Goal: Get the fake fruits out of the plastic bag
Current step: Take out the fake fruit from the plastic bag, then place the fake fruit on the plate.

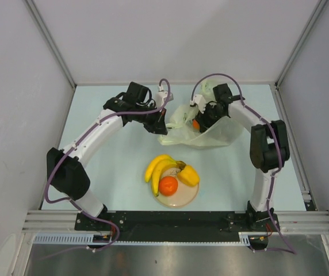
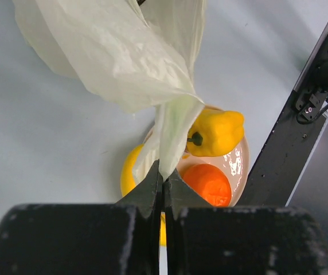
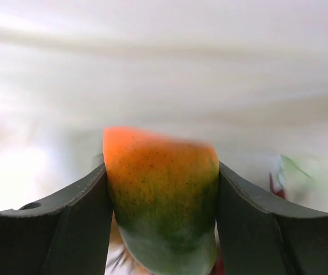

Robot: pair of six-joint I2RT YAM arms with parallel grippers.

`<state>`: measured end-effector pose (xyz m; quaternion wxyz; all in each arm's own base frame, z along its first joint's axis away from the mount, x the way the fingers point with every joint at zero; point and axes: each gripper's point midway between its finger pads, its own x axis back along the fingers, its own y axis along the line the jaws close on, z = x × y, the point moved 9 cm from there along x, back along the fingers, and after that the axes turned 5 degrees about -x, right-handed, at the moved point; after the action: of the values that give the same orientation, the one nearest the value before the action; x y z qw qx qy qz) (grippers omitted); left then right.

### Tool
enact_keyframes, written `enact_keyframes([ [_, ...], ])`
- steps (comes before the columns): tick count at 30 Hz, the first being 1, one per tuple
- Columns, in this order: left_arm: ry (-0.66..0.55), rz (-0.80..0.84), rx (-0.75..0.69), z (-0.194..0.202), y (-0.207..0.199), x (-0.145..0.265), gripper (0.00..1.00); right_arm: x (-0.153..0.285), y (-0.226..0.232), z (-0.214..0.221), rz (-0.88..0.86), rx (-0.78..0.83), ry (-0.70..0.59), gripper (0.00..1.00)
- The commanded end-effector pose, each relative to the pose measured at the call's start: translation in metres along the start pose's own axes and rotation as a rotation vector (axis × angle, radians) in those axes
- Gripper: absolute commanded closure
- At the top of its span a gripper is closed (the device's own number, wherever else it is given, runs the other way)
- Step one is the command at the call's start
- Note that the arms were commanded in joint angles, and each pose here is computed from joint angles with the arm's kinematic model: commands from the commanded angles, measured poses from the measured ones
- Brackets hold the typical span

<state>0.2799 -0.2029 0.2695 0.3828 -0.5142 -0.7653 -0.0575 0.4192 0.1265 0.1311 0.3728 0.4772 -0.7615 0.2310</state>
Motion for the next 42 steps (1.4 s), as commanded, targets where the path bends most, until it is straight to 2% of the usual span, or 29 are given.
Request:
enact_keyframes([
  [1, -0.069, -0.012, -0.04, -0.02, 0.0, 0.007, 1.0, 0.074, 0.024, -0.047, 0.063, 0.092, -0.191, 0.69],
  [5, -0.079, -0.012, -0.041, -0.022, 0.0, 0.008, 1.0, 0.11, 0.044, -0.058, 0.074, 0.09, -0.26, 0.7],
  [11, -0.093, -0.028, -0.024, -0.025, 0.001, 0.008, 1.0, 0.136, 0.081, -0.046, 0.025, 0.06, -0.232, 0.73],
  [15, -0.088, -0.038, -0.023, -0.023, 0.001, 0.008, 1.0, 0.163, 0.127, -0.05, -0.007, 0.13, -0.262, 0.74],
  [18, -0.093, -0.043, -0.032, -0.022, -0.001, 0.011, 1.0, 0.164, 0.17, -0.051, -0.078, 0.205, -0.257, 0.75],
  [20, -0.096, -0.043, -0.036, -0.022, -0.002, 0.013, 1.0, 0.154, 0.192, -0.042, -0.114, 0.24, -0.225, 0.75],
  [24, -0.107, -0.031, -0.042, -0.023, -0.004, 0.015, 1.0, 0.13, 0.242, -0.026, -0.192, 0.41, -0.175, 0.76],
  [28, -0.133, -0.033, -0.058, -0.023, -0.008, 0.02, 1.0, 0.115, 0.274, -0.012, -0.172, 0.525, -0.151, 0.78],
  [32, -0.167, -0.046, -0.081, -0.021, -0.016, 0.031, 1.0, 0.107, 0.307, -0.006, -0.236, 0.411, -0.141, 0.85],
  [33, -0.163, -0.039, -0.078, -0.016, -0.017, 0.03, 1.0, 0.107, 0.314, -0.005, -0.264, 0.328, -0.133, 0.87],
  [36, -0.182, -0.037, -0.082, -0.008, -0.023, 0.035, 1.0, 0.1, 0.339, -0.002, -0.353, 0.281, -0.085, 0.99],
  [38, -0.2, -0.041, -0.082, -0.005, -0.024, 0.035, 1.0, 0.092, 0.356, -0.002, -0.36, 0.33, -0.082, 1.0],
  [42, -0.204, -0.055, -0.085, 0.008, -0.028, 0.039, 1.0, 0.061, 0.362, -0.003, -0.314, 0.298, -0.063, 1.0],
])
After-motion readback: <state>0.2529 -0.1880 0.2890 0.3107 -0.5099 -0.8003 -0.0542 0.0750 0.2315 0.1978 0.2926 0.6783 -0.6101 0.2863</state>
